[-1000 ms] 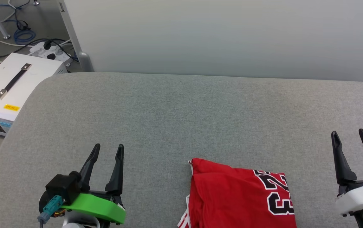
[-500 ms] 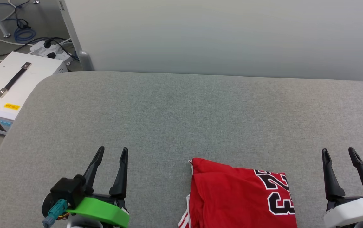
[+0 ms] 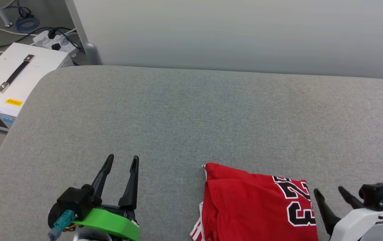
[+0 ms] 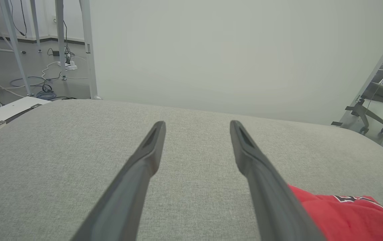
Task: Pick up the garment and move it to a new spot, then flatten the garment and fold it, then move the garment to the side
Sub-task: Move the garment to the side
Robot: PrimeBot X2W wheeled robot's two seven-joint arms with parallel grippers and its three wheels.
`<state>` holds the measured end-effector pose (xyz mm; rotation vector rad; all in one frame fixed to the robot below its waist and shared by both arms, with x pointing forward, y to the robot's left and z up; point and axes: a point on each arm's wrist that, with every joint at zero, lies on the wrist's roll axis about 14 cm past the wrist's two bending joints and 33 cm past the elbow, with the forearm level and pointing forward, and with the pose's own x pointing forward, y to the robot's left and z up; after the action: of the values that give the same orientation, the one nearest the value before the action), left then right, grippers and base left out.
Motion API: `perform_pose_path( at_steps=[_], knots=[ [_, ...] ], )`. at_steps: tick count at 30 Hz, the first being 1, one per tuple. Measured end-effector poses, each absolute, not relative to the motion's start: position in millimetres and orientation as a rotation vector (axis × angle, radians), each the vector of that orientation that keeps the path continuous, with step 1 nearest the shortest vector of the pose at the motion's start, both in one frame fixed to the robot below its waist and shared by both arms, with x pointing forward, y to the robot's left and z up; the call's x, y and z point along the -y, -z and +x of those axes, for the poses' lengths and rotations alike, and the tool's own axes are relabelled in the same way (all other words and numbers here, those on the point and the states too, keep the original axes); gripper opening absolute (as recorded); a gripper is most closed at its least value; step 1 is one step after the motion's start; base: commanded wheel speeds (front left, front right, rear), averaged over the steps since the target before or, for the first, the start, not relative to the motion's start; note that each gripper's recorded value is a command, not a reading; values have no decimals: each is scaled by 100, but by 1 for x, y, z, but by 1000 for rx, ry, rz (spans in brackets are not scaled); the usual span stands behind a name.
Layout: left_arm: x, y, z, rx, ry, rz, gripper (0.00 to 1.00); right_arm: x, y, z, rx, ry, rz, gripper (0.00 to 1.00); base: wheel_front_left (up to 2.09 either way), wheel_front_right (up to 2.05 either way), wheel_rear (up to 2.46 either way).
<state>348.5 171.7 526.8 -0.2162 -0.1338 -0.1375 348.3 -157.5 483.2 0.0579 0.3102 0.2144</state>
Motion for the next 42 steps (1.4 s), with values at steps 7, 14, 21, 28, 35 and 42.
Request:
perform_pose_path(
  at_steps=[7,14,21,28,35,42],
  knots=[
    [-173,-516,353,100,129,-217,100,147,-436,329,-673,-261,78,100,0,0,0],
    [-176,-512,367,86,122,-212,100,141,-406,328,-851,-277,75,100,0,0,0],
    [-180,-502,377,59,108,-207,100,125,-379,341,-938,-321,57,100,0,0,0],
    [-183,-494,379,34,97,-204,100,116,-359,339,-1004,-382,3,0,0,0,0],
    [-179,-494,378,33,111,-196,100,114,-371,348,-914,-402,-36,0,0,0,0],
    [-151,-501,381,47,199,-209,100,141,-401,358,-797,-397,-242,0,0,0,0]
  ],
)
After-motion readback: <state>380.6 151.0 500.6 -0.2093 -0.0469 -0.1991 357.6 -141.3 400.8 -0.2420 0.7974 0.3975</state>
